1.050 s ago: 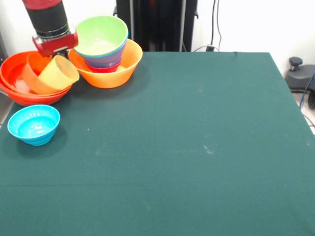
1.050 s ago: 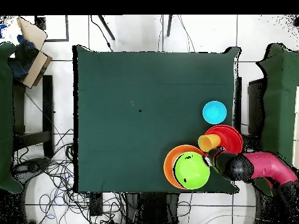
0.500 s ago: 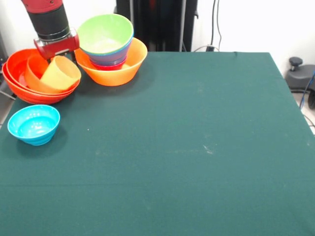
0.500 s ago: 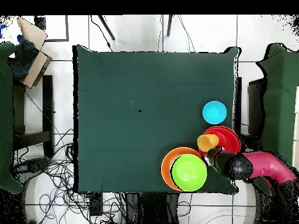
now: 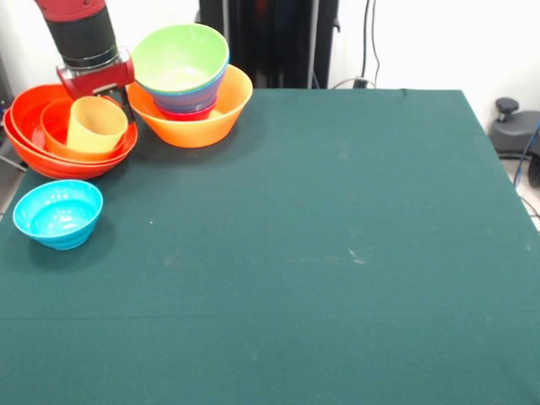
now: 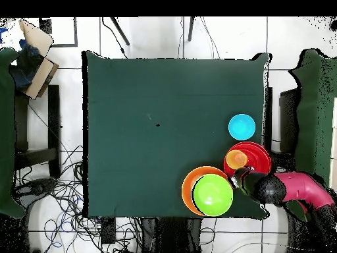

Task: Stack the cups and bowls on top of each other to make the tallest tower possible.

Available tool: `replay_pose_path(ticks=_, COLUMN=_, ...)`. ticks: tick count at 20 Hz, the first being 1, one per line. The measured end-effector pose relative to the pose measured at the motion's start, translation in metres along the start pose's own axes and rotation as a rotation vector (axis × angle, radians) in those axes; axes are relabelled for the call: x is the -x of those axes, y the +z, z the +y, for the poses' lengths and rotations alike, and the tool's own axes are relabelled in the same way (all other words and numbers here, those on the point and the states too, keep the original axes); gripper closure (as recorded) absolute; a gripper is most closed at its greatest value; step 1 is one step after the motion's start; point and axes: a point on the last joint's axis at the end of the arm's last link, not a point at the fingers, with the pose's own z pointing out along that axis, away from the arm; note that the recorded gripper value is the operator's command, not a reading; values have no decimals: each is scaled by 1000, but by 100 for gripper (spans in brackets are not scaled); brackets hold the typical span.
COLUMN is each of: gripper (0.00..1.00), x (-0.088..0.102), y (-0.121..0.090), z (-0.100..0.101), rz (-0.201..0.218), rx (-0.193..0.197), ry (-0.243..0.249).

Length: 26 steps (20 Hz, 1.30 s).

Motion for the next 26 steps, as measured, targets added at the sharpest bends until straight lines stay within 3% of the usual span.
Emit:
replay_pose_path(ticks=5, gripper=0, x=-2, y=0, z=-1, rz=-1, rx=0, ry=5)
replay_pose_path(ticks=6, gripper=100, x=-3, y=0, z=-2, rz=-2, rx=1, ry=8)
replay_pose_path(ticks=20, gripper=100, x=-4, y=-7, z=-13, rz=-59, rx=1, ry=64)
replay_pose_path(ticks=22, gripper=100, x=-6, y=-13, z=-15, rz=-68, rx=-1, ry=76)
replay_pose_path(ticks=26, gripper=100, x=-16, y=-45, z=-19, rz=-89, rx=-2, ry=118)
